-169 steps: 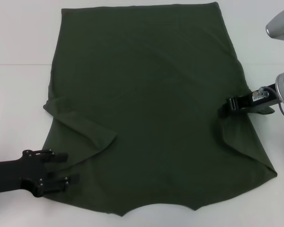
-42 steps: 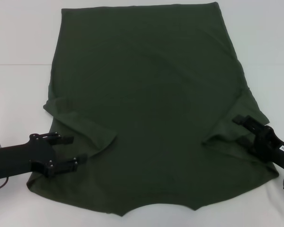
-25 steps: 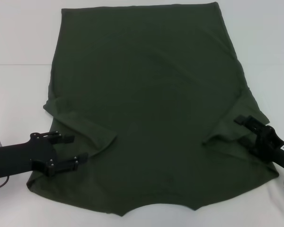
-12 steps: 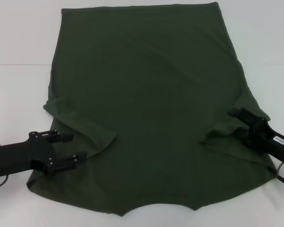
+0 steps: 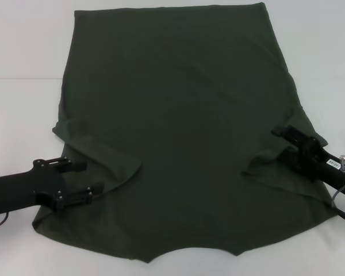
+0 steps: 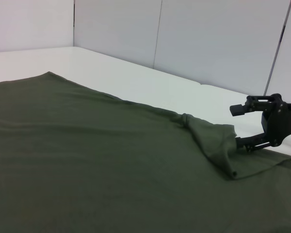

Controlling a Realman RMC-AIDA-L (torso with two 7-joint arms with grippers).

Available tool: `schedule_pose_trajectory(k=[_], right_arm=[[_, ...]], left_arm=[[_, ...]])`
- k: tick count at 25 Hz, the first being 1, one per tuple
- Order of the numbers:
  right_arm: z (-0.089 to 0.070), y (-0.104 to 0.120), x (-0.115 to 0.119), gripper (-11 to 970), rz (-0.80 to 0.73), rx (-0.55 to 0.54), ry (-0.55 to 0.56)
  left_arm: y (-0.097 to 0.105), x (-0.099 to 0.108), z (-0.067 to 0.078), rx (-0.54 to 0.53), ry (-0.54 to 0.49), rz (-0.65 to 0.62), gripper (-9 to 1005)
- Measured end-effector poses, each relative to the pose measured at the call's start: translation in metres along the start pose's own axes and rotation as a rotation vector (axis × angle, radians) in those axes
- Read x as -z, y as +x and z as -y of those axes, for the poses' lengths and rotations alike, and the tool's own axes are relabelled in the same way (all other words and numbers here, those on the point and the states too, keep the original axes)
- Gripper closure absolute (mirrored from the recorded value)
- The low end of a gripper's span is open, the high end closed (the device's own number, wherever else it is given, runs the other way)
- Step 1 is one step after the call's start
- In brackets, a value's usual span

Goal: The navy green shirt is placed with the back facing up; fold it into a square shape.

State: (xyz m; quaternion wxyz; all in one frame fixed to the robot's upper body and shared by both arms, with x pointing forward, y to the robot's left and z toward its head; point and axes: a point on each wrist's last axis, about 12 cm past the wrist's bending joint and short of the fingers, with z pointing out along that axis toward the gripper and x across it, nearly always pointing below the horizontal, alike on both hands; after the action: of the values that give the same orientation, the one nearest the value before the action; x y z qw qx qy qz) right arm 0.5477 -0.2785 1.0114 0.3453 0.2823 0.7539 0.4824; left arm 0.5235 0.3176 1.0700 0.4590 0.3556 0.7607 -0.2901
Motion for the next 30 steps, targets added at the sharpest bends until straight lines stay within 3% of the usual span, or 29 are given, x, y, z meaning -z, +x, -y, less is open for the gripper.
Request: schedule_pose_trajectory(k=[6, 15, 19, 26, 30], right_arm=[[-0.004, -0.001, -0.007, 62, -0.002, 0.007, 0.002], [-0.058, -0.006, -0.06, 62, -0.093, 0.187, -0.052], [-0.073, 0.0, -0.074, 62, -0.155, 0.262, -0.073], [-0.068, 0.003, -0.057, 62, -0.177, 0.283, -0.148], [-0.043, 0.0, -0.027, 62, -0.114, 0.221, -0.158]], left_arm=[[0.0, 0.0, 0.0, 0.0, 0.0, 0.0, 296], [0.002, 0.002, 0.001, 0.001, -0.004, -0.002, 297], [0.004, 0.003, 0.001, 0.006, -0.01, 0.0, 297], [0.005, 0.006, 0.001, 0.015, -0.017, 0.011, 297], [0.005, 0.007, 0.001, 0.015, -0.017, 0.012, 296]])
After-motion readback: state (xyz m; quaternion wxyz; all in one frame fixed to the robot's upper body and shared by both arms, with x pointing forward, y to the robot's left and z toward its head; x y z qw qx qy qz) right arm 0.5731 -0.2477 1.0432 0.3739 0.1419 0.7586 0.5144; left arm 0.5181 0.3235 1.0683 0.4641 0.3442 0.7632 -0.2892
